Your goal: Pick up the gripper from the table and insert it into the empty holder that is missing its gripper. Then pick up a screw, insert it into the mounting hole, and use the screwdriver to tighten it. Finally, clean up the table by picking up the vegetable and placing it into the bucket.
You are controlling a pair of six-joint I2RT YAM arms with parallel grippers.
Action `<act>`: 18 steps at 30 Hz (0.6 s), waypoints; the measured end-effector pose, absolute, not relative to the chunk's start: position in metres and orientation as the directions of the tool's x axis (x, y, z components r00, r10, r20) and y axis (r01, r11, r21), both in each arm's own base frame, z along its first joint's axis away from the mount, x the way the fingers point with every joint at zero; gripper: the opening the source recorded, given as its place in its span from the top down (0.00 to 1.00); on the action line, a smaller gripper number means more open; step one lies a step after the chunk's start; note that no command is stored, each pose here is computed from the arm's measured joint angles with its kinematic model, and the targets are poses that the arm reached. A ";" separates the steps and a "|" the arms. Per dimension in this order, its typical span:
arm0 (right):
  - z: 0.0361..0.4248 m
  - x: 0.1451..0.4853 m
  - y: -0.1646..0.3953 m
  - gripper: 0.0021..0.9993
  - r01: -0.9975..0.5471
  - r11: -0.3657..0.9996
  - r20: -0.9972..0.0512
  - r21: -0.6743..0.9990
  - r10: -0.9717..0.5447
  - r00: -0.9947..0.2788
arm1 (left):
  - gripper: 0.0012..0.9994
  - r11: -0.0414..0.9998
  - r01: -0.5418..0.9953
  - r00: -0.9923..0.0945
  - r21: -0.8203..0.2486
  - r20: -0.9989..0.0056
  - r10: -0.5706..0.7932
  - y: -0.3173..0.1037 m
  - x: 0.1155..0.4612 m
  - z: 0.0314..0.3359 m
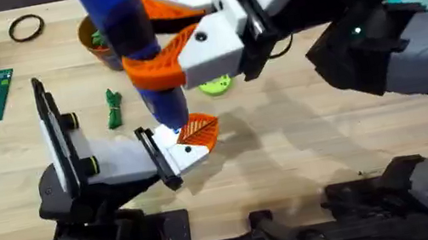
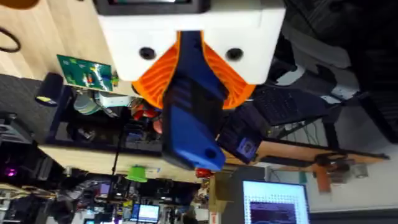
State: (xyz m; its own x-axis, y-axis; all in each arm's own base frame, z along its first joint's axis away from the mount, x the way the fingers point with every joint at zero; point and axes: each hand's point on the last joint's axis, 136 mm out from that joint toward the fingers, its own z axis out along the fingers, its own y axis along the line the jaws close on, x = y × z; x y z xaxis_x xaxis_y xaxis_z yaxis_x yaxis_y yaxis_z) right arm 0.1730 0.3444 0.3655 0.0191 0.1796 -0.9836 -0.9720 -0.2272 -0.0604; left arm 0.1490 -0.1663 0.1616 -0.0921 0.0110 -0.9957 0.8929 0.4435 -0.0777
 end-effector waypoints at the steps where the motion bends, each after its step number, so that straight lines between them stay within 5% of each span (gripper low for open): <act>1: 0.365 0.172 0.345 0.88 -0.971 -0.231 -0.984 -0.060 0.179 0.018 | 0.99 0.443 0.893 -0.092 -0.078 -0.996 0.011 -0.166 0.149 0.162; 18: 0.354 0.176 0.351 0.88 -0.971 -0.234 -0.987 -0.040 0.161 0.002 | 0.99 0.443 0.893 -0.092 -0.078 -0.996 0.011 -0.166 0.149 0.162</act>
